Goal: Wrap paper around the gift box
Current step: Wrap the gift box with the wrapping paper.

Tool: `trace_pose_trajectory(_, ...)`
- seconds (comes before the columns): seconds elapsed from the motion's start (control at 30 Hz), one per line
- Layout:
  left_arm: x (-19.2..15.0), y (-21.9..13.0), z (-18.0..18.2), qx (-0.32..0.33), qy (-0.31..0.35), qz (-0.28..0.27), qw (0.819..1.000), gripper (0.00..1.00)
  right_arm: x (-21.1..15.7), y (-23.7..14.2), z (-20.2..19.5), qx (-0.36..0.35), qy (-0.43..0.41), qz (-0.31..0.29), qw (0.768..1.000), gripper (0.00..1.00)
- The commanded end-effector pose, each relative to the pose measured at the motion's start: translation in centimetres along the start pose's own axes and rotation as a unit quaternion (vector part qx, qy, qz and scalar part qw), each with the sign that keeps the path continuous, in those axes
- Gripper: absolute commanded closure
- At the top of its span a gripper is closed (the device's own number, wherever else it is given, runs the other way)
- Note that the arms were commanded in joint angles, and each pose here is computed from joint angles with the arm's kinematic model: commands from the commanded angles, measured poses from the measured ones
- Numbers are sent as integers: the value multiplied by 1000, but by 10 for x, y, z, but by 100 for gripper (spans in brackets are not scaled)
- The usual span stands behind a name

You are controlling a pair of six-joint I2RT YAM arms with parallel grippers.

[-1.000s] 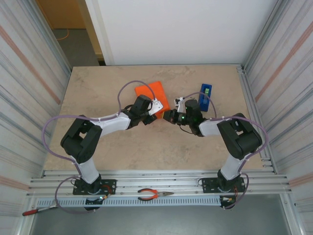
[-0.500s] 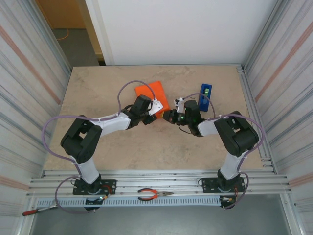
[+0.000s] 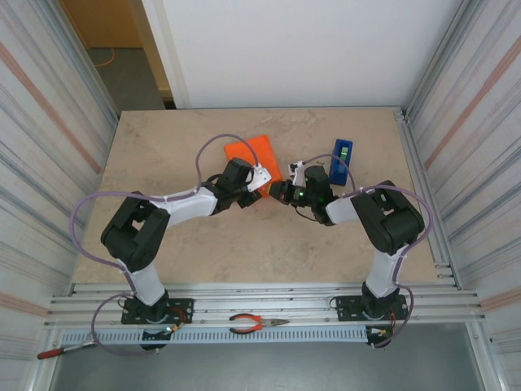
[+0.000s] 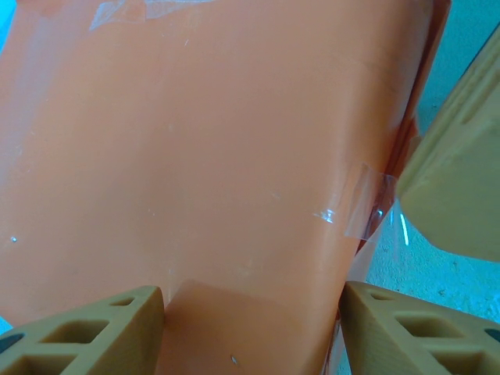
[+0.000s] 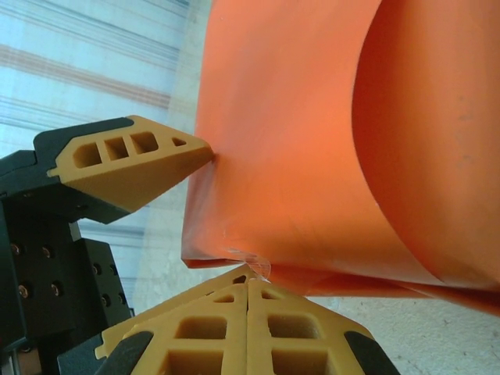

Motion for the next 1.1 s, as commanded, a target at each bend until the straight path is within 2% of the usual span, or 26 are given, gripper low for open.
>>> trace_pose_trajectory(0.0,-6,0,-1,-13,-11,16,1000,39,5,6,2,7,4,-10,1000,100)
trace_pose_trajectory(0.33,-6,0,-1,-13,-12,17,1000,40,4,2,1,6,8,-10,1000,100)
trace_pose_trajectory(0.8,-7,1,-2,-14,-12,19,1000,43,-1,-2,-3,-4,14,-7,1000,91)
trace_pose_trajectory(1.07,-6,1,-2,-15,-12,19,1000,43,-2,-3,-5,-8,17,-8,1000,81)
Point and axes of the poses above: each hand's point on the last joint's axis, 136 mm out from that joint toward the fingers, its own y axis out along the fingers, its own z axis along the line the jaws close on, x = y × z, the point moved 7 cm from there along -y, back along the fingers, and after that the axes turned 8 degrees about -y, right-handed, at the moved point
